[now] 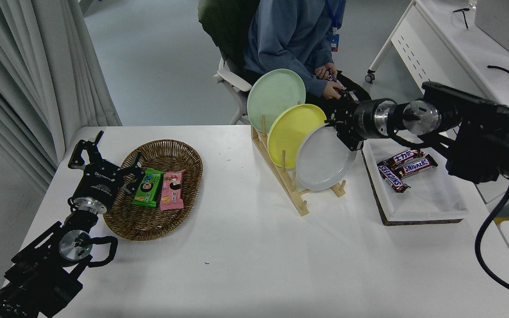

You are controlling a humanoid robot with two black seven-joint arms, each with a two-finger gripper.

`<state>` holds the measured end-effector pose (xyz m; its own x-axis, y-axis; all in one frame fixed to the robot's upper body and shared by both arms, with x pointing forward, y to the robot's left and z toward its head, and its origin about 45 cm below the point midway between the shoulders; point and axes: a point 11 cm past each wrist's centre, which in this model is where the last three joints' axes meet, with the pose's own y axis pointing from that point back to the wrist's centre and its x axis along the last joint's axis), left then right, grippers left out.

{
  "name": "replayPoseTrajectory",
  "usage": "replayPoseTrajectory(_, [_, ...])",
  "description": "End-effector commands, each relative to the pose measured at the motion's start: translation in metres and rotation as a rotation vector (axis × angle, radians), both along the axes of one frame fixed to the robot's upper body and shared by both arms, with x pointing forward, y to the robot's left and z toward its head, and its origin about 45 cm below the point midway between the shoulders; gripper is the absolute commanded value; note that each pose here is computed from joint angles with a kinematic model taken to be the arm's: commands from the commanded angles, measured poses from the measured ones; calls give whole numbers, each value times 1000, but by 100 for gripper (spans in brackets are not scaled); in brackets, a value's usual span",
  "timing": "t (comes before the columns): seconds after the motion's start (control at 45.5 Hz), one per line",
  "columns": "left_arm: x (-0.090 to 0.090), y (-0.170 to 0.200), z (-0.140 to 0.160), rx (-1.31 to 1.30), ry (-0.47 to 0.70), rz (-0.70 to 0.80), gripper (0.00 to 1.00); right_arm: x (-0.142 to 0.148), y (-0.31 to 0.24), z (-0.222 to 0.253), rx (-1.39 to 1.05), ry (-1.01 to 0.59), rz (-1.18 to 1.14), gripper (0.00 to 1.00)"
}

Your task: Place the plate on the table

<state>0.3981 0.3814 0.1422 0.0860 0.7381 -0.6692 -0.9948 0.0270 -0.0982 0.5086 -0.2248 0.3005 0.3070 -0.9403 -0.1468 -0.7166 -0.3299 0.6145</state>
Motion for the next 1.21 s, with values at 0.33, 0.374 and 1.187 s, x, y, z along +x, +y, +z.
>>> replayPoseTrajectory(0.33, [0,0,0,0,0,-2,100,6,12,123,364,7,-47,0])
replayPoseTrajectory(0.374, [0,0,0,0,0,0,100,5,14,128,383,21,-56,0])
replayPoseTrajectory(1.187, [0,0,0,0,1,1,100,-24,50,110,514,404,-321,0])
